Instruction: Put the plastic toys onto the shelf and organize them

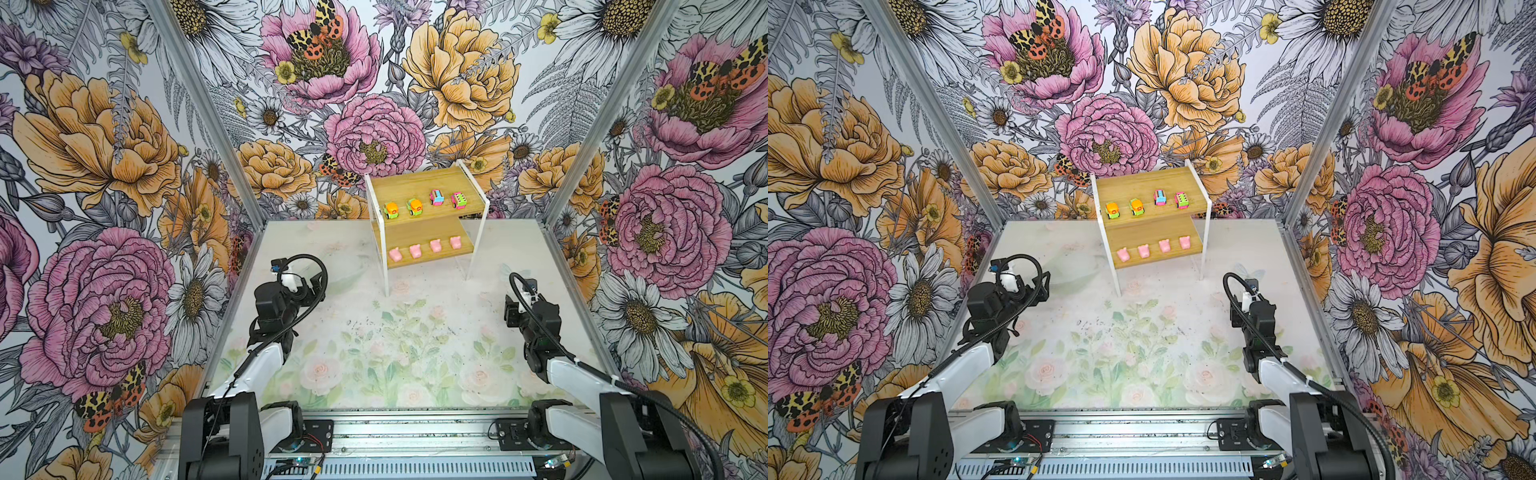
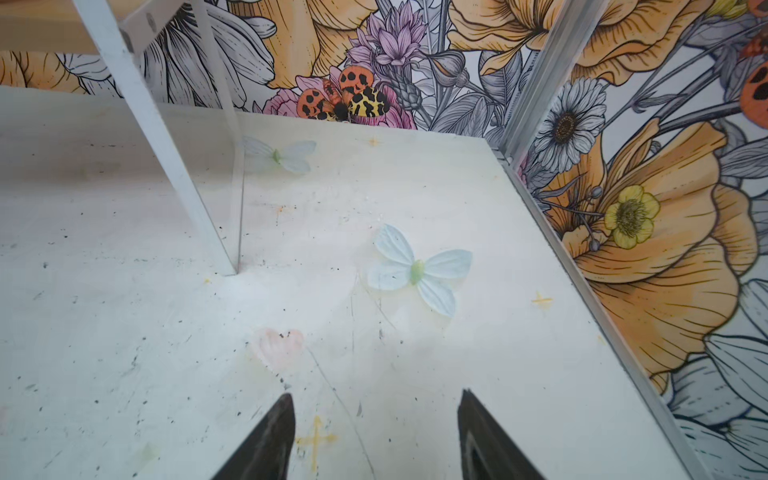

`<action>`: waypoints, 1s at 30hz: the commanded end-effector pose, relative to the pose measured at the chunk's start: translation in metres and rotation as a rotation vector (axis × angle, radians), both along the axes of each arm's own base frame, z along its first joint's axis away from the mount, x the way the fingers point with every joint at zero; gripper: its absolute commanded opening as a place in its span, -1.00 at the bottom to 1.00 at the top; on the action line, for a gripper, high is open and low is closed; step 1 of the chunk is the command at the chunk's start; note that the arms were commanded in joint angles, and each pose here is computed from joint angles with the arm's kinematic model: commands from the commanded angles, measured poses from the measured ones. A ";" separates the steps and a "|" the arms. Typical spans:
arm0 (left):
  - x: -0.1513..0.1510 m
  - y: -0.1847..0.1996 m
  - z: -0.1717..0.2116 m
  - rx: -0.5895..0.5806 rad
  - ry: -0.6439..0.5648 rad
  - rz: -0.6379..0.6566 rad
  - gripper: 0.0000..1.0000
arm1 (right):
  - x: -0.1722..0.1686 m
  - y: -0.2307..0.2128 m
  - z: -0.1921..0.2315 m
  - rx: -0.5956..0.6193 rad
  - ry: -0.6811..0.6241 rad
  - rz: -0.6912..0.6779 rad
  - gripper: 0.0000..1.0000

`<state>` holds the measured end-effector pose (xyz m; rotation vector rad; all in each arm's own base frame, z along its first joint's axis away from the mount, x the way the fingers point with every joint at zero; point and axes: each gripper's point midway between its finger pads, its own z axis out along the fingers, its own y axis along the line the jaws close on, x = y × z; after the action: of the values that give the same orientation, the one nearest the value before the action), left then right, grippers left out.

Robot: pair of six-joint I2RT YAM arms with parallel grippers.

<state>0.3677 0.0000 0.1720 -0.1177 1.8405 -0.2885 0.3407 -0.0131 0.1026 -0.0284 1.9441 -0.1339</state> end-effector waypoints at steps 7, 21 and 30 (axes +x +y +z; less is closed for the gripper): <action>0.007 0.025 -0.007 0.084 -0.131 0.077 0.98 | 0.055 0.002 0.017 0.116 -0.180 0.064 0.25; 0.036 -0.004 -0.040 0.169 -0.127 -0.041 0.97 | 0.062 -0.003 0.010 0.133 -0.105 0.042 0.60; 0.035 -0.001 -0.039 0.158 -0.132 -0.038 0.98 | 0.062 -0.006 0.009 0.125 -0.102 0.013 0.99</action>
<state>0.3988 -0.0017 0.1218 0.0234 1.7732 -0.1855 0.3980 -0.0173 0.1039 0.0368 1.8732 0.0087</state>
